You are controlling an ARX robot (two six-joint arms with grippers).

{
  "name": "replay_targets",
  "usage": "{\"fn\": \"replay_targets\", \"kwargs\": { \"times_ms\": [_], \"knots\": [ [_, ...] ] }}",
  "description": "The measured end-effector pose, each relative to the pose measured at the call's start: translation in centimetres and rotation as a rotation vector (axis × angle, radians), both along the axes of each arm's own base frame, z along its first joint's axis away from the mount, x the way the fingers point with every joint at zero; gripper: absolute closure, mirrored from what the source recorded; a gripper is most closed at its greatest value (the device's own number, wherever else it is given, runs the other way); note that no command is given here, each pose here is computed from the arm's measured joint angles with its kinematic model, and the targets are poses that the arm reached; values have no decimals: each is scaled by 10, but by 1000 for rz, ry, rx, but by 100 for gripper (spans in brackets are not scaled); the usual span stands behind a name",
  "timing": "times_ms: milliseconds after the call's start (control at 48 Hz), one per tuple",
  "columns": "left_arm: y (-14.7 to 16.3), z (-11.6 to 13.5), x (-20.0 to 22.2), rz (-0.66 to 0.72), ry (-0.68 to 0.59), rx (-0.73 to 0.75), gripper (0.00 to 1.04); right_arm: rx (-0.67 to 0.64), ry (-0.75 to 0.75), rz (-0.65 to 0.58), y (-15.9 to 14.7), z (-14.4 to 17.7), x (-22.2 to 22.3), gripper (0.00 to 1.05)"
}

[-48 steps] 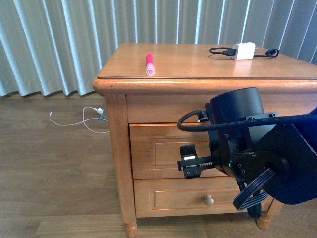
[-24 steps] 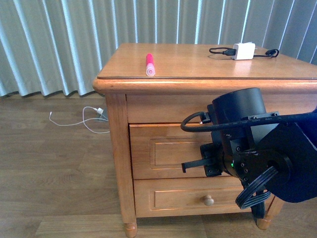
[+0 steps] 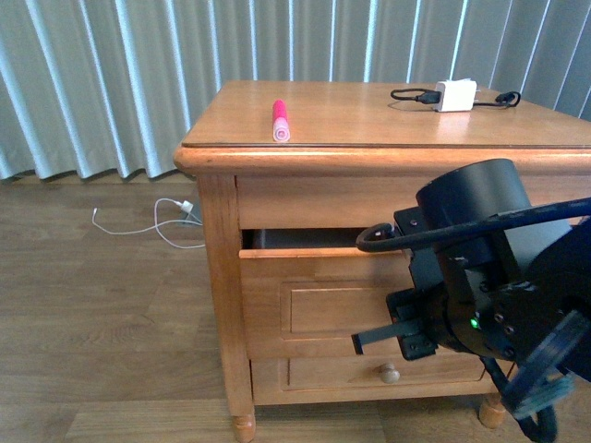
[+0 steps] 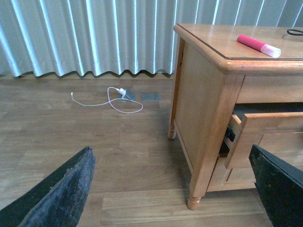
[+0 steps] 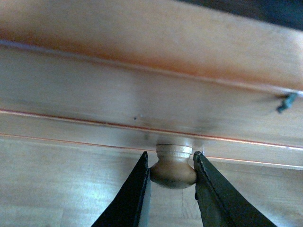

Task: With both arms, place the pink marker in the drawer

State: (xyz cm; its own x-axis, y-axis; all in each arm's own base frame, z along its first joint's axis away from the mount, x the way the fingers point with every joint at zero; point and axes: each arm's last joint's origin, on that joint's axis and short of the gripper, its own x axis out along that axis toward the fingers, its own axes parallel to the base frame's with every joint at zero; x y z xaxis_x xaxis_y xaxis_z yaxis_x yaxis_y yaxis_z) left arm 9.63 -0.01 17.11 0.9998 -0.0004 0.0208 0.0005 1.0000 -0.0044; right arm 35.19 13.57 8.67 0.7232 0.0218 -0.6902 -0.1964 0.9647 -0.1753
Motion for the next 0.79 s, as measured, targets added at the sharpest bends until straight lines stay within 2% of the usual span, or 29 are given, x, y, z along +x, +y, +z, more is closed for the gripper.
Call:
{"fn": "replay_targets", "kwargs": {
  "times_ms": [375, 396, 458, 562, 792],
  "knots": [
    [0, 0, 0, 0, 0, 0, 6, 32, 112, 99, -20, 9, -78, 84],
    [0, 0, 0, 0, 0, 0, 6, 32, 114, 102, -21, 9, -81, 82],
    [0, 0, 0, 0, 0, 0, 6, 50, 124, 94, -24, 9, -92, 67],
    [0, 0, 0, 0, 0, 0, 6, 72, 127, 89, -29, 13, -107, 51],
    [0, 0, 0, 0, 0, 0, 6, 172, 41, 97, -50, 58, -143, 15]
  ]
}}
